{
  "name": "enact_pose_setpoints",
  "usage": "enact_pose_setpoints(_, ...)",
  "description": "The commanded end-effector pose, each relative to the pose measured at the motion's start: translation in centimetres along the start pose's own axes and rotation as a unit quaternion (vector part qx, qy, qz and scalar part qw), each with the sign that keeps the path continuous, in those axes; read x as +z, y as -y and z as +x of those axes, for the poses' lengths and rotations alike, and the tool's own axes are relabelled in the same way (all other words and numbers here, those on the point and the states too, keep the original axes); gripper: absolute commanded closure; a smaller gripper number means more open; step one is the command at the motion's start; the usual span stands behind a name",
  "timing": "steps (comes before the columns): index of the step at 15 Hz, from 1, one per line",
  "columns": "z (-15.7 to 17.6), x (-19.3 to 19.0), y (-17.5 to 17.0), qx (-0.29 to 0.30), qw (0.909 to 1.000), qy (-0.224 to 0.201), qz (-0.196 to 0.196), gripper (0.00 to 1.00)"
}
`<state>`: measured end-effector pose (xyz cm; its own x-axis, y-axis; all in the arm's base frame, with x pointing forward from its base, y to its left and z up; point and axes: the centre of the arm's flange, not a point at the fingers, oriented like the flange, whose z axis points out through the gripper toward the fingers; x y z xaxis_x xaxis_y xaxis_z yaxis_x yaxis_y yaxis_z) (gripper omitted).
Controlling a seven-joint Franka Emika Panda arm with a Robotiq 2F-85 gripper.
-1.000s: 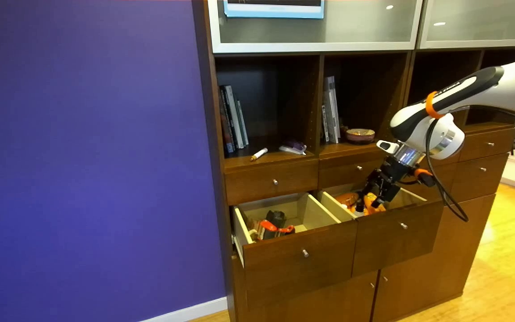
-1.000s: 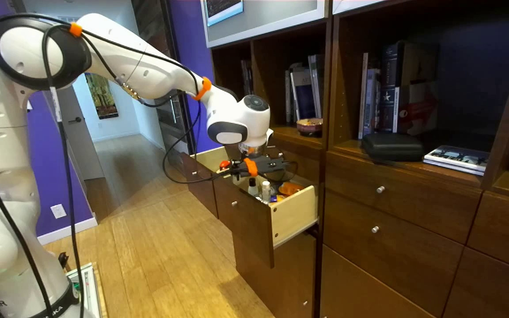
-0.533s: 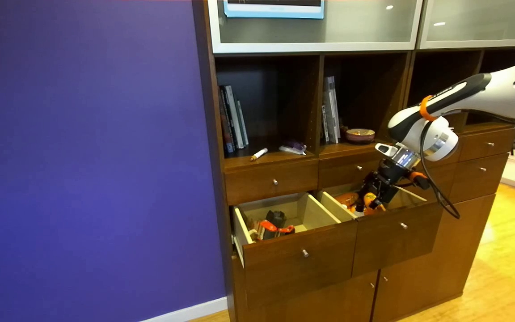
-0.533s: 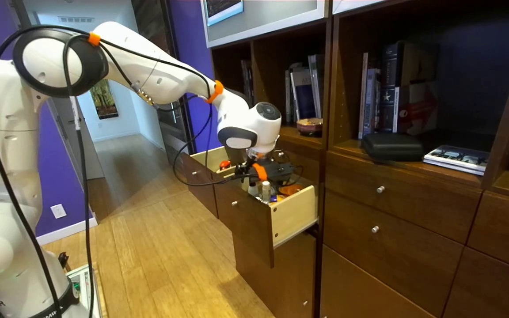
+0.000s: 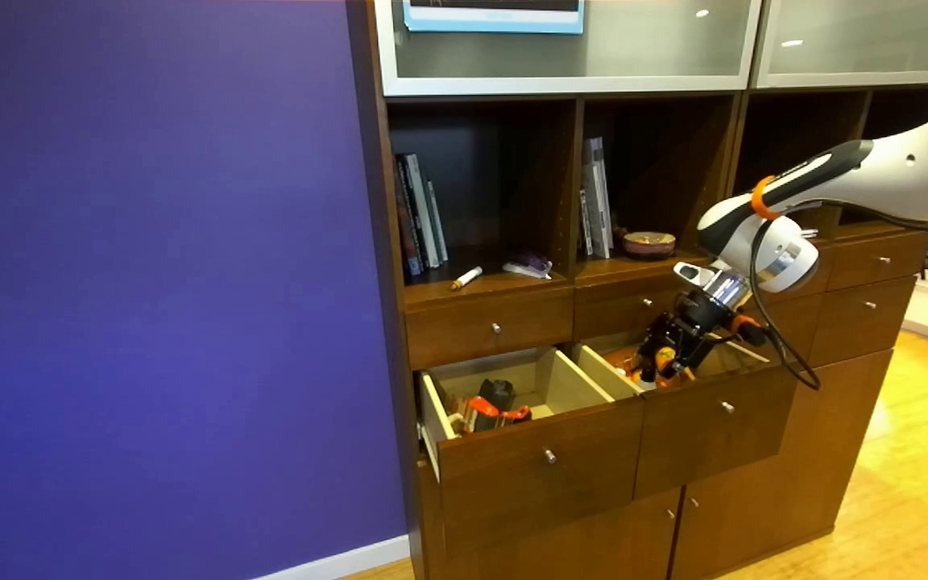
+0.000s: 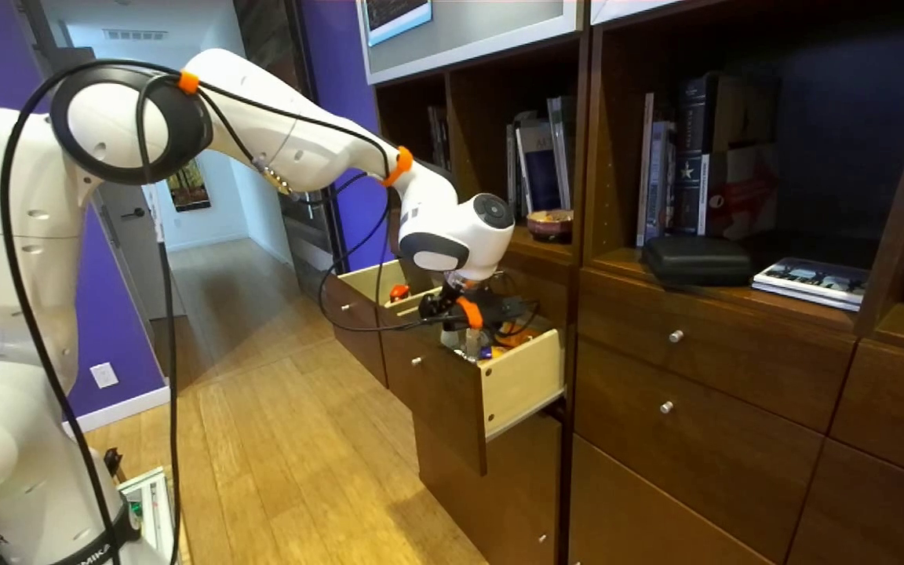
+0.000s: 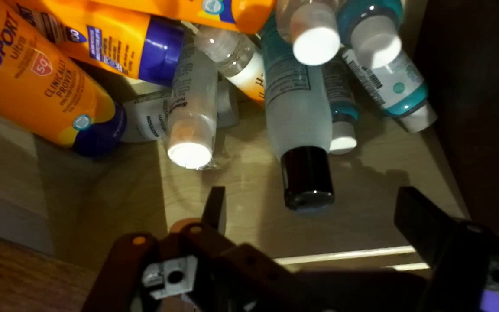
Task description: Remove the white bottle from the second open drawer from the left and put it in the second shelf from the left
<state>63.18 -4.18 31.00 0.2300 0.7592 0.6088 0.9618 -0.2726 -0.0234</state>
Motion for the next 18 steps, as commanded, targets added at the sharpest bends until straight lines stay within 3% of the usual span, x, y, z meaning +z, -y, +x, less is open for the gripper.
enact_pose_setpoints(1,-0.42,0.56,-1.08,-0.013,0.9996,-0.020,0.011,0.00)
enact_pose_setpoints(3,-0.53,0.81,-1.09,-0.014,0.9995,-0.022,0.016,0.00)
enact_pose_setpoints(4,-0.55,0.89,-1.12,-0.015,0.9994,-0.024,0.018,0.08)
enact_pose_setpoints(5,-0.61,0.96,-1.10,-0.015,0.9994,-0.025,0.020,0.28)
enact_pose_setpoints(14,-0.50,0.60,-0.84,-0.015,0.9994,-0.023,0.021,0.91)
enact_pose_setpoints(18,0.28,0.26,-0.47,-0.008,0.9996,-0.021,0.016,0.92)
